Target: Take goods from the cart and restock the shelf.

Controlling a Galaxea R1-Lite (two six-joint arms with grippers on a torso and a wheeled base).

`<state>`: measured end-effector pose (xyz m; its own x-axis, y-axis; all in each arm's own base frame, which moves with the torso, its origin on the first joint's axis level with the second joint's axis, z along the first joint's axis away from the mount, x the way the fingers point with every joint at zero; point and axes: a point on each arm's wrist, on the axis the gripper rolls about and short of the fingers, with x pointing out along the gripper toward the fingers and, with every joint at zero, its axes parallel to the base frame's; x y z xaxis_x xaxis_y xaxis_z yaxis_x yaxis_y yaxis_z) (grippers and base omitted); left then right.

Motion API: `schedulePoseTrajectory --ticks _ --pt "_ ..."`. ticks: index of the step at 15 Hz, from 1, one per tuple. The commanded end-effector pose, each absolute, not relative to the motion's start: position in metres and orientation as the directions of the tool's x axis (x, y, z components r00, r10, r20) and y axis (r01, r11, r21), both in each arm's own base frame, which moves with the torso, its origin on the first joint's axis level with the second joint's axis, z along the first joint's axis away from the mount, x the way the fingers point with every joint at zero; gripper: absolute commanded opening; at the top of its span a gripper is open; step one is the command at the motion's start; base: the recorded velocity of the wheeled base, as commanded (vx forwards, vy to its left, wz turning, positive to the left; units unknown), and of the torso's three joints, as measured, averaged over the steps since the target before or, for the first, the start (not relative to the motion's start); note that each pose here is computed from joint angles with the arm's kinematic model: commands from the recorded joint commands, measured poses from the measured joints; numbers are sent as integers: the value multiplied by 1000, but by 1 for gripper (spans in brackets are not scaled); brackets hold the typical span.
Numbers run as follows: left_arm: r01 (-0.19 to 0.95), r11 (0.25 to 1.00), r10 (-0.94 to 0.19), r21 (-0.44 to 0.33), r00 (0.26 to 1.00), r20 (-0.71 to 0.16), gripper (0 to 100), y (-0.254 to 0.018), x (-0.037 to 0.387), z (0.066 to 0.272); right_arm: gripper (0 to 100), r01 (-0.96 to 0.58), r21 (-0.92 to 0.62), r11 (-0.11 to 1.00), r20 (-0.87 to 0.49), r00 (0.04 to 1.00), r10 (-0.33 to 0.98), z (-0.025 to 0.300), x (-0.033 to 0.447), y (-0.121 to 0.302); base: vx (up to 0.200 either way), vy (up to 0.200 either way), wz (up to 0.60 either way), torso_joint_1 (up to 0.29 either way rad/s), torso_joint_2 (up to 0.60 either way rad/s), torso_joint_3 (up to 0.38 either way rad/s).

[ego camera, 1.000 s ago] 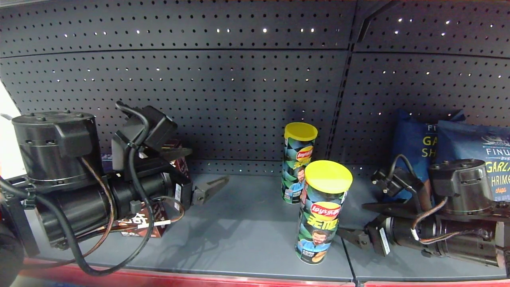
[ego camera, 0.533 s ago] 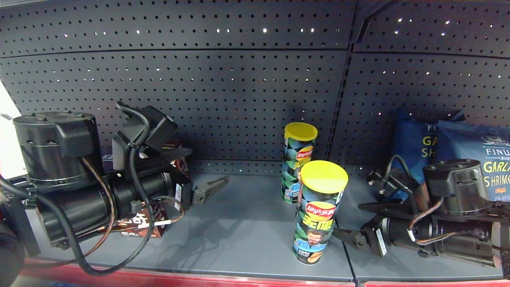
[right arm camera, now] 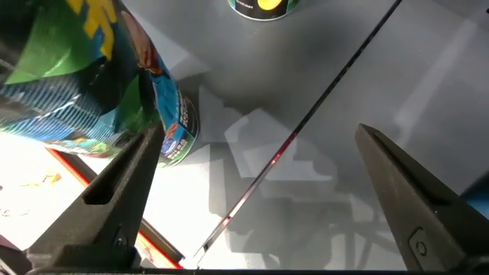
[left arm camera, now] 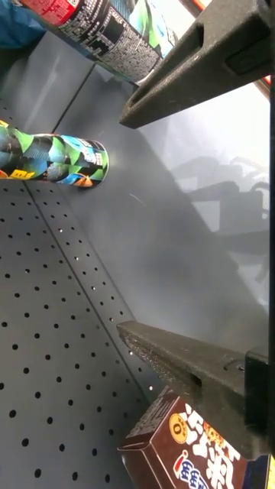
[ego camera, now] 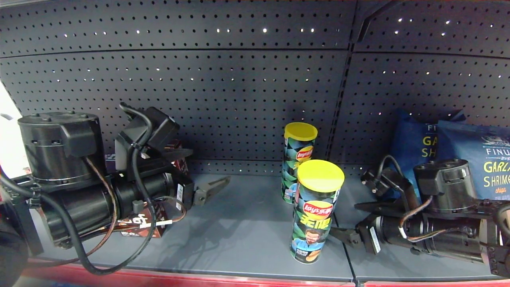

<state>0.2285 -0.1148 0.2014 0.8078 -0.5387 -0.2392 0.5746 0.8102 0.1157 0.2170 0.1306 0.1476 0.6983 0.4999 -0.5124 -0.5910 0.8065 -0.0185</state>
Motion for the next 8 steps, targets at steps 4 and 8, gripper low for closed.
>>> schedulePoseTrajectory --ticks 4,8 --pt "575 810 -539 115 807 -242 100 -115 229 201 100 -595 -18 803 -521 692 501 145 220 134 0 0 0 0 0 0" --pt "575 810 -538 115 806 -245 100 -115 229 200 100 -597 -18 802 -528 687 499 143 222 135 0 0 0 0 0 0"
